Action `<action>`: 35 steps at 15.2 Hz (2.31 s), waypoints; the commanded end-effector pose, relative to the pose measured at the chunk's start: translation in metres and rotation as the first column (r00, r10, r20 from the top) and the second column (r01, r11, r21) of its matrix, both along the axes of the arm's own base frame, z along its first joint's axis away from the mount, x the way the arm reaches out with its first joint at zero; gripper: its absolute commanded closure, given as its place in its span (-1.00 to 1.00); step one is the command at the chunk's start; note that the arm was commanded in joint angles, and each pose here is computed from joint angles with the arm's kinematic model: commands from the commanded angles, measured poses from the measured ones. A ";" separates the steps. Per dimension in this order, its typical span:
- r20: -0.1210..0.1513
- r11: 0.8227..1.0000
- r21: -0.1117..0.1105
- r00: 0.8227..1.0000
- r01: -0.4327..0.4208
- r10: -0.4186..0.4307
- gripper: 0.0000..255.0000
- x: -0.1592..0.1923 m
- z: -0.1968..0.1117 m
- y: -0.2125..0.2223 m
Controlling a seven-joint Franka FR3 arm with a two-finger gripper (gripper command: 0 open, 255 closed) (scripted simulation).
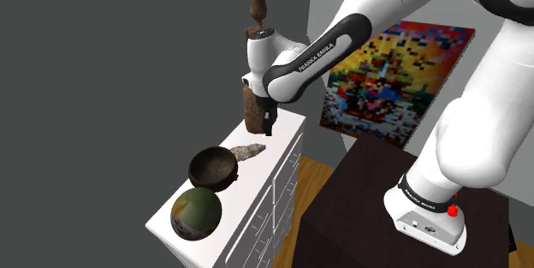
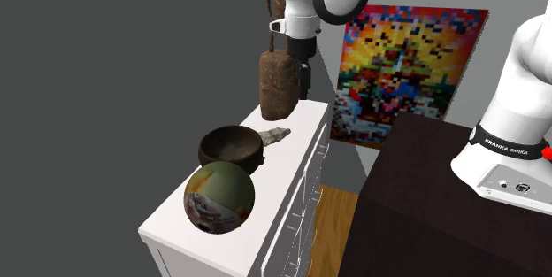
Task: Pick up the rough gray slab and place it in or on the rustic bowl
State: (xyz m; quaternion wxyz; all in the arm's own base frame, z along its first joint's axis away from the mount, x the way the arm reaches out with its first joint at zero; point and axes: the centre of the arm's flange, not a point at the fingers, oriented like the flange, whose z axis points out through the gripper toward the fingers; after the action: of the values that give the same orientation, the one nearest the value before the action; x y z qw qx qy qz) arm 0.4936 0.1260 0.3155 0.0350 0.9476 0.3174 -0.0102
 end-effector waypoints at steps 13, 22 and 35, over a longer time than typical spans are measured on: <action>-0.002 0.972 -0.081 0.975 -0.220 0.221 -1.00 0.070 -0.139 0.054; -0.002 0.972 -0.081 0.975 -0.220 0.221 -1.00 0.071 -0.168 0.050; -0.002 0.972 -0.081 0.975 -0.220 0.221 1.00 0.071 -0.168 0.050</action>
State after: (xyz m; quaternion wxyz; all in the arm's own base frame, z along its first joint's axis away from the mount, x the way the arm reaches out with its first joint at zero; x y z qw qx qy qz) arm 0.5650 0.1756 0.1479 0.0757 0.9044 0.4196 -0.0156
